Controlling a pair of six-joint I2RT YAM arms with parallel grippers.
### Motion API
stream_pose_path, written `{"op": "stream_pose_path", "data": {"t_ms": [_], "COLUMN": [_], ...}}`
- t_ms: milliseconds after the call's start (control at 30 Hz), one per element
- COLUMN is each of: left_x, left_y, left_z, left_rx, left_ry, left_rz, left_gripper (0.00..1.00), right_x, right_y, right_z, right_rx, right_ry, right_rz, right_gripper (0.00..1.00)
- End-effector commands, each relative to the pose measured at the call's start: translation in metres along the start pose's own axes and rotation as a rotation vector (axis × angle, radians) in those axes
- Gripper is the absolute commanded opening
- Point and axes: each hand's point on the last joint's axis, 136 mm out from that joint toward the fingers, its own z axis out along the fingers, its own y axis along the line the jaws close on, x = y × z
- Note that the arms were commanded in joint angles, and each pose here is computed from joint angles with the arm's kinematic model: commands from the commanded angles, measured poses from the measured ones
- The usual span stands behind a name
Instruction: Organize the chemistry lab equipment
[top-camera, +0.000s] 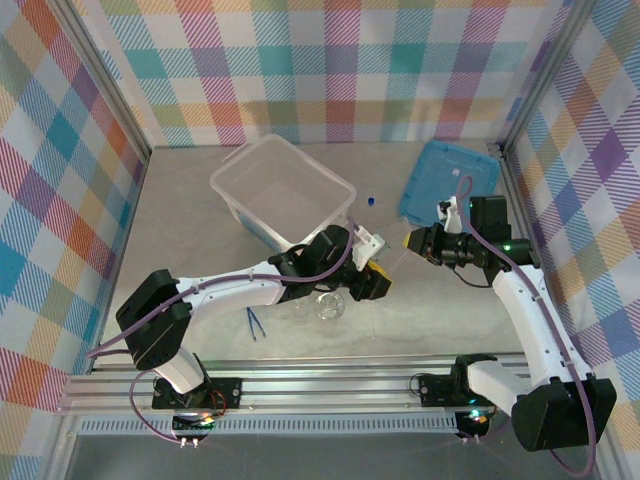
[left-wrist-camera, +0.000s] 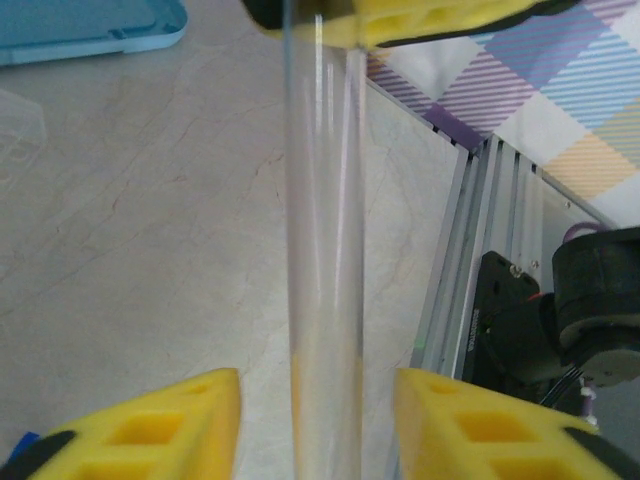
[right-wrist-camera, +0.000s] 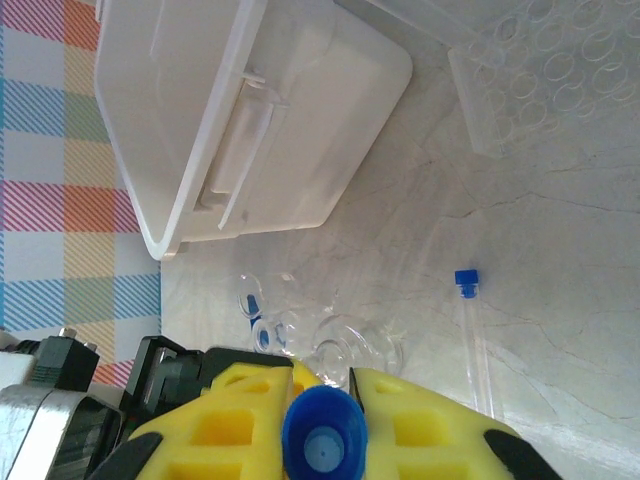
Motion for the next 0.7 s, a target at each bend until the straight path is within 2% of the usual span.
{"op": "stream_pose_path", "data": {"t_ms": [0,233,667], "left_x": [-0.012,-0.015,-0.020], "left_y": [-0.002,0.006,0.050], "left_z": [-0.008,-0.016,-0.044], "left_rx": [0.007,-0.044,-0.223], "left_ry": [-0.039,-0.058,-0.119], "left_rz": [0.006,0.000,-0.099], "left_gripper": [0.52,0.62,0.63], "right_x": [-0.002,-0.002,-0.010], "right_y": [0.004,0.003,0.001], "right_z": [-0.006,-0.008,-0.016], "right_rx": [-0.009,0.005,0.057], "right_ry": [-0.016,-0.029,-0.077], "right_rz": [-0.023,-0.027,-0.045], "right_gripper": [0.16,0.16,0.16]}}
